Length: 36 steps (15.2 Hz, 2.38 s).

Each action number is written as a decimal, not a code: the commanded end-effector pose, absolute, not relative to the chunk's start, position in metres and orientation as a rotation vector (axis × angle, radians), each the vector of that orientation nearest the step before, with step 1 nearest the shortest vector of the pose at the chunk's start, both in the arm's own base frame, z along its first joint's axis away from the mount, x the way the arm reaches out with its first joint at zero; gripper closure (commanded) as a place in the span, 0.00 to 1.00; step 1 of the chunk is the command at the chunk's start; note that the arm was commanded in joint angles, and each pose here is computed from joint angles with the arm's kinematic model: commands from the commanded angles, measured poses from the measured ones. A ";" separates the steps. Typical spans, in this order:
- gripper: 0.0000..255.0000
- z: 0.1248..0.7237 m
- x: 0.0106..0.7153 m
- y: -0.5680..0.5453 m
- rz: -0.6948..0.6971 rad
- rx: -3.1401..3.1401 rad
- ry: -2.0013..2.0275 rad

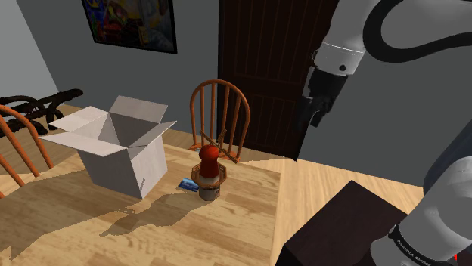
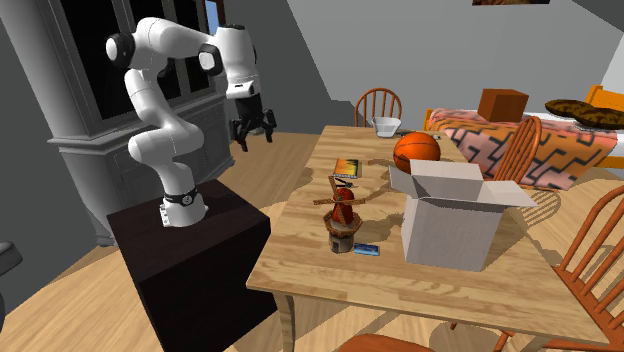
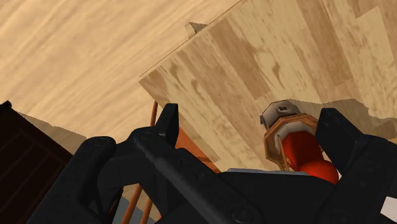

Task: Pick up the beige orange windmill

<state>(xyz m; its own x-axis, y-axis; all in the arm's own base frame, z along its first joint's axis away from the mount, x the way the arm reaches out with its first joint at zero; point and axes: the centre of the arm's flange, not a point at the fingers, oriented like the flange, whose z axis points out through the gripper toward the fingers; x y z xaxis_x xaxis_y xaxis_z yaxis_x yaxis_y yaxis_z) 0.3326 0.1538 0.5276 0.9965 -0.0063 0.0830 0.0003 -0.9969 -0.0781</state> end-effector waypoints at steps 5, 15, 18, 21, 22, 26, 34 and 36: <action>0.00 0.487 0.365 0.206 -0.240 -3.045 0.141; 0.00 0.424 0.434 0.287 -0.417 -3.001 0.359; 0.00 0.407 0.459 0.310 -0.469 -2.983 0.424; 0.00 0.391 0.484 0.331 -0.521 -2.963 0.488; 0.00 0.386 0.493 0.338 -0.538 -2.955 0.510; 0.00 0.368 0.497 0.341 -0.544 -2.953 0.517; 1.00 0.344 0.496 0.341 -0.544 -2.953 0.517; 1.00 0.344 0.496 0.341 -0.544 -2.953 0.517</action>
<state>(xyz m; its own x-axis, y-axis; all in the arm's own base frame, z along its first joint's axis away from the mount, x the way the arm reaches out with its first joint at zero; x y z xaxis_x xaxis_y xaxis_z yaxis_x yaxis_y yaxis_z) 0.4964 0.3410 0.3453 0.8783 -0.3452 0.3308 -0.3108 -0.9380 -0.1537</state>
